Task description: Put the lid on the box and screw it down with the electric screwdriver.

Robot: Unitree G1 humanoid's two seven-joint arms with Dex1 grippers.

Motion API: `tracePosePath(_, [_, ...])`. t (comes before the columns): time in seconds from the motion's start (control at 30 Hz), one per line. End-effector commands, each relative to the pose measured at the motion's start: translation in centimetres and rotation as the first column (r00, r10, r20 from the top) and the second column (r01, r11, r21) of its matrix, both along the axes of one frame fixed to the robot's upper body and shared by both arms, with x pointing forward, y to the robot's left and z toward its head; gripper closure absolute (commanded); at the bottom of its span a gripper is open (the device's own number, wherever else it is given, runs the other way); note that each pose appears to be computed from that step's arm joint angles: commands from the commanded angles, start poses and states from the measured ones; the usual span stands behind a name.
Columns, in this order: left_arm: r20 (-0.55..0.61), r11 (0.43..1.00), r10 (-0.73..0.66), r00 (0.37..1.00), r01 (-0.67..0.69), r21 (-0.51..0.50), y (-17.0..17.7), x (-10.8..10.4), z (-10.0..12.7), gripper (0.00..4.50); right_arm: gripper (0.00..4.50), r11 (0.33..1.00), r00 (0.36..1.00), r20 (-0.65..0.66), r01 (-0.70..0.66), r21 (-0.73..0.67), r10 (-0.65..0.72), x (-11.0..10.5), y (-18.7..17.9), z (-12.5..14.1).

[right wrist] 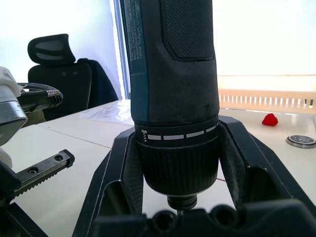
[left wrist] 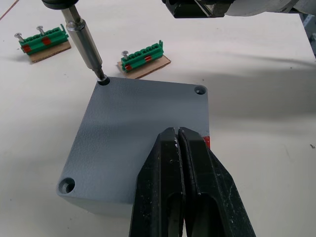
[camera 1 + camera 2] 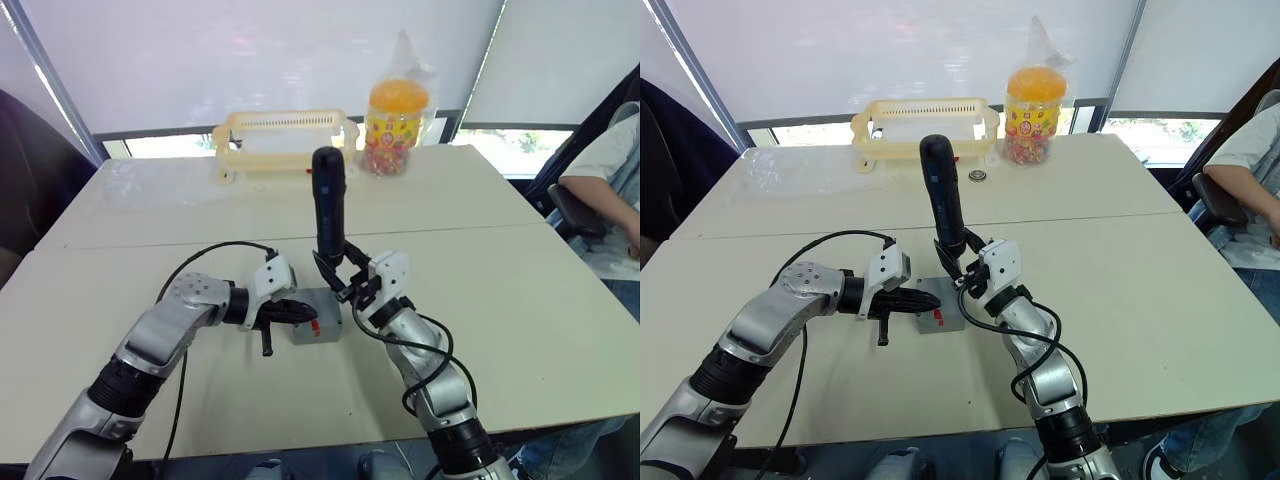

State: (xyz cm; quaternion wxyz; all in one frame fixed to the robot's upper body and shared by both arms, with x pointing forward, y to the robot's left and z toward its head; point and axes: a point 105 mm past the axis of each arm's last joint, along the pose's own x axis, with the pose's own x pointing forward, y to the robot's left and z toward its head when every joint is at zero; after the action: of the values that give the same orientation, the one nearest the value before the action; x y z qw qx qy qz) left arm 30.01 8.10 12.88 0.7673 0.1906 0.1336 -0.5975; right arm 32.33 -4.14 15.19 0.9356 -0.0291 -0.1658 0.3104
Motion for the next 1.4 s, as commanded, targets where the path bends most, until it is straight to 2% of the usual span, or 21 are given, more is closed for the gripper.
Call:
tracePosePath(0.03, [-0.002, 1.0, 0.013, 1.0, -0.012, 0.015, 0.2, 0.0, -0.3, 4.45, 2.8, 0.997, 0.983, -0.18, 0.032, -0.074, -0.045, 0.4, -0.9, -5.0])
tracePosePath(0.4, [-0.009, 1.0, 0.022, 1.0, -0.021, 0.021, 0.3, 0.1, -0.5, 4.45, 2.8, 0.998, 0.97, -0.234, 0.055, -0.027, -0.06, 0.7, -1.3, -5.5])
tracePosePath(0.73, [-0.008, 0.999, 0.026, 1.0, -0.026, 0.022, 0.4, 0.2, -0.5, 4.45, 2.8, 0.999, 0.958, -0.284, 0.034, -0.019, -0.038, 0.0, -0.7, -6.8])
tracePosePath(1.4, [-0.011, 0.999, 0.025, 1.0, -0.025, 0.02, 0.4, 0.2, -0.5, 4.45, 2.8, 0.999, 0.958, -0.284, 0.023, -0.038, -0.033, -0.4, -0.6, -7.2])
